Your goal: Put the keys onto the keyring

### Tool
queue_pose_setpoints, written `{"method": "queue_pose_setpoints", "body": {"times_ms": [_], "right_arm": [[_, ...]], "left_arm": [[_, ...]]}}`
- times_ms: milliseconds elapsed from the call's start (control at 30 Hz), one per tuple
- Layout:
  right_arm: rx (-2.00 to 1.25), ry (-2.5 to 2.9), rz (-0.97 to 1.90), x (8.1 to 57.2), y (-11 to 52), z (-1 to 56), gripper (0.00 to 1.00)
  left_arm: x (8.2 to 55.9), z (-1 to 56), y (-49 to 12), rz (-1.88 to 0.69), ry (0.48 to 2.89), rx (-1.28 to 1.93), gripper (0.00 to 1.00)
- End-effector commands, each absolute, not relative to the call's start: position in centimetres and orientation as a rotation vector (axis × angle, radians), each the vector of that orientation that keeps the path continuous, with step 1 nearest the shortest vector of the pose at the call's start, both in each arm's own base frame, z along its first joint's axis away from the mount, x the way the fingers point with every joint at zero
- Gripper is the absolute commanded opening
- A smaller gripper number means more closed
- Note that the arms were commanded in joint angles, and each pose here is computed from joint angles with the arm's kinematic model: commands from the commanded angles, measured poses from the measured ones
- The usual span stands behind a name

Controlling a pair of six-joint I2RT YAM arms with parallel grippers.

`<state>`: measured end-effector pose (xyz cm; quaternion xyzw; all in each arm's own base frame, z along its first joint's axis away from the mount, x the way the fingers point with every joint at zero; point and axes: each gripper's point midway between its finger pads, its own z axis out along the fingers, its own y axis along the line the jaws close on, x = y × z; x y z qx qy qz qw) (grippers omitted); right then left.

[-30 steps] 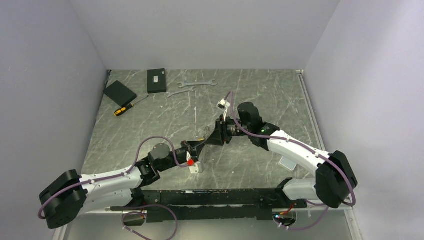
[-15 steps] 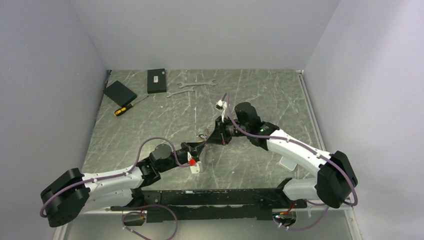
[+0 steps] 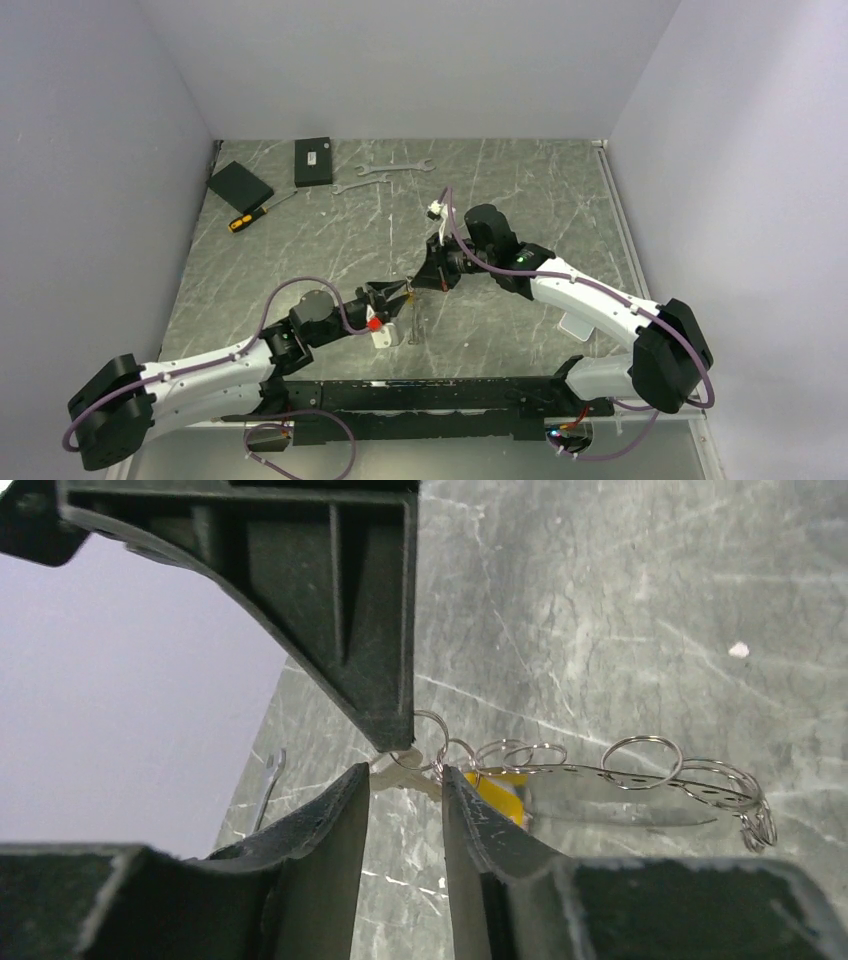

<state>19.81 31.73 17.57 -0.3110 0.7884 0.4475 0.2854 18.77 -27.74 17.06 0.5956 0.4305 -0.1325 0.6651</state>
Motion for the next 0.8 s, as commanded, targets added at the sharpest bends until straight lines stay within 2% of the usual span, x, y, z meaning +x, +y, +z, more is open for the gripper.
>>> {"method": "queue_pose_setpoints", "body": {"times_ms": [0, 167, 667, 767], "right_arm": [[-0.856, 1.950, 1.199, 21.1, 33.0, 21.8, 0.00], [-0.841, 1.923, 1.201, 21.2, 33.0, 22.7, 0.00], [-0.857, 1.870, 1.251, 20.4, 33.1, 23.3, 0.00], [-0.856, 1.877, 1.251, 20.3, 33.0, 23.1, 0.00]], "left_arm": [[18.1, 20.0, -27.7, -0.367, 0.964, 1.262, 0.36], [18.1, 19.4, -27.4, -0.377, 1.008, 1.264, 0.26], [20.5, 19.5, -28.9, -0.380, 1.059, 1.128, 0.20], [20.9, 19.9, -28.6, -0.370, 1.065, 1.090, 0.23]]}}
